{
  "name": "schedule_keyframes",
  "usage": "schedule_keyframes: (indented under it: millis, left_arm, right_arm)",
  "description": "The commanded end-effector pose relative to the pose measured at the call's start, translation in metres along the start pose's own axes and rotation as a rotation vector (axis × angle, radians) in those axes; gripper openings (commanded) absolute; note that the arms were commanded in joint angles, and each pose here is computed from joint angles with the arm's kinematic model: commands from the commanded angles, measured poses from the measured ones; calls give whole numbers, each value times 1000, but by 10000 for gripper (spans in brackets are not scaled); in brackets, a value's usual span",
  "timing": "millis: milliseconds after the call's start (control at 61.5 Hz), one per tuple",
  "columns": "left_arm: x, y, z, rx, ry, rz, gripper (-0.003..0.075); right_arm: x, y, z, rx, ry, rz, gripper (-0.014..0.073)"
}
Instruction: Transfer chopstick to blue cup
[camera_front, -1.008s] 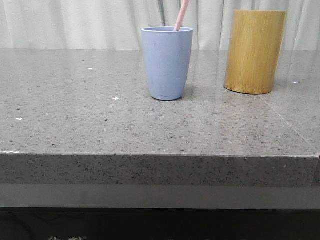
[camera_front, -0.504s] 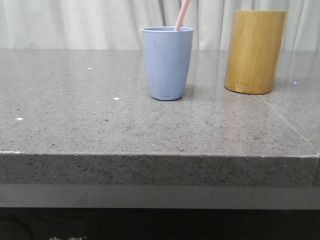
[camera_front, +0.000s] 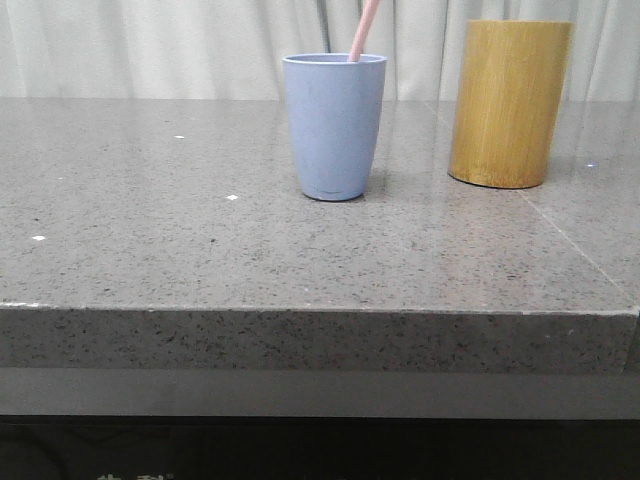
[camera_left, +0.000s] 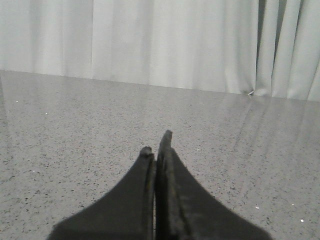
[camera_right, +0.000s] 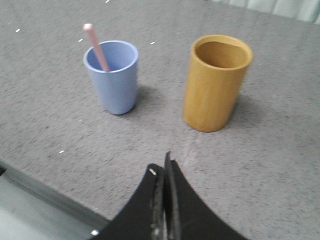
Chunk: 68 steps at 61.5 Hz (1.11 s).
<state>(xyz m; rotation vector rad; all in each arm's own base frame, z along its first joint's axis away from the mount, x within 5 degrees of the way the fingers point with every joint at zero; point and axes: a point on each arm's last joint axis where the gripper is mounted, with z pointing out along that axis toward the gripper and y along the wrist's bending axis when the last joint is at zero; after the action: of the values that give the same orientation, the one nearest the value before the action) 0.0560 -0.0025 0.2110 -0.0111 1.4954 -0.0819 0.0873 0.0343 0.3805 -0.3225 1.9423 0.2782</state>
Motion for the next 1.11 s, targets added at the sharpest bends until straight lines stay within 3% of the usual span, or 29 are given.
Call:
schedule_keyframes:
  millis: [0,228,455,601,1089]
  left_arm:
    - [-4,1,-2,-3,-80,-17,-19]
    - [-4,1,-2,-3,-80,-17,-19]
    - [-4,1,-2,-3,-80,-17,-19]
    - [-4,1,-2,-3,-80,-17,-19]
    - [-4,1,-2,-3,-80,-17,-19]
  right_arm:
    - [6,-8,-9,80,-169,16,-67]
    - [86,-19,-8,260,-435,39,-67]
    - [155,-25,17,309,-514,49,-67]
    - [170,-26,23,302,-580,83,-67]
    - [171,-27,23,326,-564,95,-67]
